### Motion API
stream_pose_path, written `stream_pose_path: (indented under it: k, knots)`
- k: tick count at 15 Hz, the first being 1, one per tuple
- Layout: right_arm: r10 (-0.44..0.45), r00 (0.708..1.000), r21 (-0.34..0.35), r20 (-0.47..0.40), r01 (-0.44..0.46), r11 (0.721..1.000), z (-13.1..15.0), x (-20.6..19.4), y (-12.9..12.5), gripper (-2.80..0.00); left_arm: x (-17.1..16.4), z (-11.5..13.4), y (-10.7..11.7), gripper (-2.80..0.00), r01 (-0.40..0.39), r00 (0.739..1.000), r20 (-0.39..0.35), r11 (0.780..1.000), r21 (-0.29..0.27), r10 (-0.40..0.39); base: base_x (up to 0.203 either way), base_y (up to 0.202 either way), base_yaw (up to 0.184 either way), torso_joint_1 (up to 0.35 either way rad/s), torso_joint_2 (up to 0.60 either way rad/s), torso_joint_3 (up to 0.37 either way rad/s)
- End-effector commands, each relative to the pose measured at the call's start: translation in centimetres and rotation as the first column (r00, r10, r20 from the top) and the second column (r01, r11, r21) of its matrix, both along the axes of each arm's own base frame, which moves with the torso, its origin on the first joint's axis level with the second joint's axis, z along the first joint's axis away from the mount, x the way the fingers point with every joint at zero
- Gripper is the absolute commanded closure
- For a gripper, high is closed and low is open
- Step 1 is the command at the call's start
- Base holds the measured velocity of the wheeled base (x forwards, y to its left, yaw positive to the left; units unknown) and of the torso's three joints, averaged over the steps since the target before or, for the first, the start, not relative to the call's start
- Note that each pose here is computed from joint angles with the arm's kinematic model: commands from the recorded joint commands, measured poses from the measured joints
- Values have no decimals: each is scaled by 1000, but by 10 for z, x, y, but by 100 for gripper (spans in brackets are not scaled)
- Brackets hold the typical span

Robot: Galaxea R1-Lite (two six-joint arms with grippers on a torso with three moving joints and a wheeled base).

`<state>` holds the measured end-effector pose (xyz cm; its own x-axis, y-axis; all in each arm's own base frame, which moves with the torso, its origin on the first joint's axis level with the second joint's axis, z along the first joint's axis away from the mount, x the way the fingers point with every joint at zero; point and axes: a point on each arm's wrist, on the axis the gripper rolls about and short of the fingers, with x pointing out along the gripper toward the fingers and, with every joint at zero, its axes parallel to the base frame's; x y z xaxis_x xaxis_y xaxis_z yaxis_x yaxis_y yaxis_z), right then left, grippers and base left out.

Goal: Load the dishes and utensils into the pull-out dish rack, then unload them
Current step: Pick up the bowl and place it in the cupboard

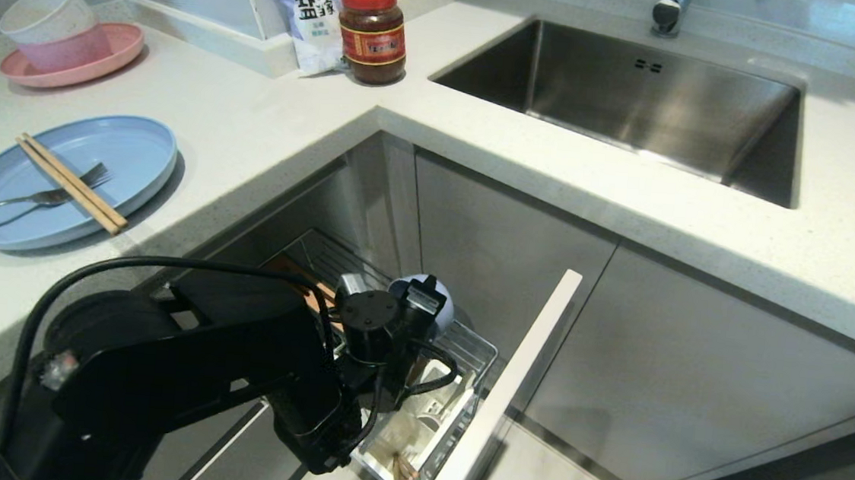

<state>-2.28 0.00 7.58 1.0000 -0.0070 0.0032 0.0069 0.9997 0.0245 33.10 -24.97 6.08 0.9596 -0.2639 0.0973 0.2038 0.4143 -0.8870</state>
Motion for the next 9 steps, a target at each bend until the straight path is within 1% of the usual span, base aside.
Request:
stream_pose_path:
  k: [1, 5, 9]
  knots:
    - [-1, 1000, 0, 3, 1, 1000, 0, 0, 0, 0, 1, -7, -1, 0, -1, 1000, -12, 1000, -8, 0, 0, 0, 0, 0, 0, 0]
    - [1, 1000, 0, 3, -1, 1000, 0, 0, 0, 0, 2, -13, -2, 0, -3, 1000, -23, 1000, -2, 3, 0, 0, 0, 0, 0, 0]
    - [0, 1000, 0, 3, 0, 1000, 0, 0, 0, 0, 1, -11, -2, 0, -1, 1000, -19, 1000, -4, 0, 0, 0, 0, 0, 0, 0]
